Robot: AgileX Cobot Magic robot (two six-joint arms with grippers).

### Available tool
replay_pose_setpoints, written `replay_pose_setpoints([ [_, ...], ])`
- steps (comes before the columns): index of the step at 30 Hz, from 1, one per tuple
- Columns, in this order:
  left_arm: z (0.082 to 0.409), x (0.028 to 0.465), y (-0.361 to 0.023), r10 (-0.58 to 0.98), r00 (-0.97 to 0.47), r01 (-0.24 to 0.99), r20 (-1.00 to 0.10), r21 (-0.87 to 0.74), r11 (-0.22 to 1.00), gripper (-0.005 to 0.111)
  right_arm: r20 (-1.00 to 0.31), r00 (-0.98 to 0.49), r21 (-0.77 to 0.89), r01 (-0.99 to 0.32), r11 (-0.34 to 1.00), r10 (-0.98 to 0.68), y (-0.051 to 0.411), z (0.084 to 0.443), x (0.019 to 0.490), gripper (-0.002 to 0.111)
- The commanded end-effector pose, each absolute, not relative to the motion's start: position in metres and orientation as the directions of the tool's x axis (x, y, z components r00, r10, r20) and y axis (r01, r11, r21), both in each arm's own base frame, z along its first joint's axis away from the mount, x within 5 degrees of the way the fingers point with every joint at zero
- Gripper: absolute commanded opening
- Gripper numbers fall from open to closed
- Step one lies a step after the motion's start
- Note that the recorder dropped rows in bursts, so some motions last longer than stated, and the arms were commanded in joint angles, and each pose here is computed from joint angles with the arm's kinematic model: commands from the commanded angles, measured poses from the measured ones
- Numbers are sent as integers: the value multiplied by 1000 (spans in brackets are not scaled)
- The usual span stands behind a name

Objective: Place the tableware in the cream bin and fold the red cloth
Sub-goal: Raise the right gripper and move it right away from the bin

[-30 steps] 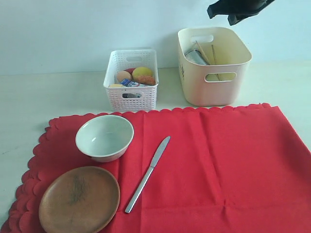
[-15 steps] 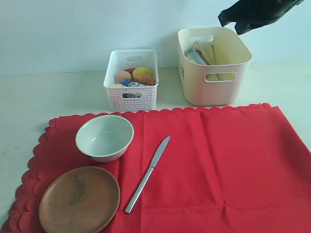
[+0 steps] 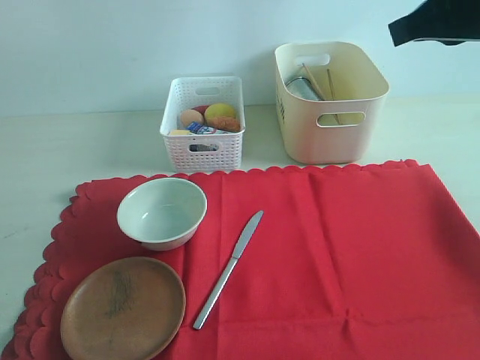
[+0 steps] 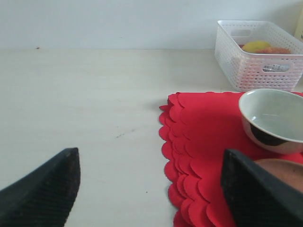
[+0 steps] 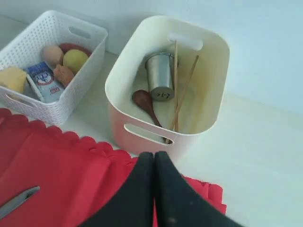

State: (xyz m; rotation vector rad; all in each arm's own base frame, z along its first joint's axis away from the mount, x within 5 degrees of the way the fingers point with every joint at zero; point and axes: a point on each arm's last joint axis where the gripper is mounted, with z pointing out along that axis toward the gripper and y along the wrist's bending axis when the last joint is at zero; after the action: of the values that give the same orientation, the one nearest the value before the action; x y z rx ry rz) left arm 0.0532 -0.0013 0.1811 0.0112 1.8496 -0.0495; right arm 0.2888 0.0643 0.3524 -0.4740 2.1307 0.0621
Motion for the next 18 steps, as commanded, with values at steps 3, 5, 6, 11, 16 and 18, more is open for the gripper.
replay_pose_setpoints([
  [3,181,53,-2,-18,-263,39,-964,-29,999,78,-887,-390,-122,-321,939,-248,57,361,255,0],
  [5,181,53,-2,-18,-263,39,-964,-29,999,78,-904,-357,-125,-310,943,-237,55,362,247,0],
  [6,181,53,-2,-18,-263,39,-964,-29,999,78,-911,-341,-127,-305,944,-233,54,363,243,0],
  [11,181,53,-2,-18,-263,39,-964,-29,999,78,-928,-301,-131,-290,948,-220,52,362,236,0],
  [16,181,53,-2,-18,-263,39,-964,-29,999,78,-940,-289,-96,-281,955,-180,52,363,237,0],
  [18,181,53,-2,-18,-263,39,-964,-29,999,78,-942,-287,-93,-279,956,-176,52,363,237,0],
])
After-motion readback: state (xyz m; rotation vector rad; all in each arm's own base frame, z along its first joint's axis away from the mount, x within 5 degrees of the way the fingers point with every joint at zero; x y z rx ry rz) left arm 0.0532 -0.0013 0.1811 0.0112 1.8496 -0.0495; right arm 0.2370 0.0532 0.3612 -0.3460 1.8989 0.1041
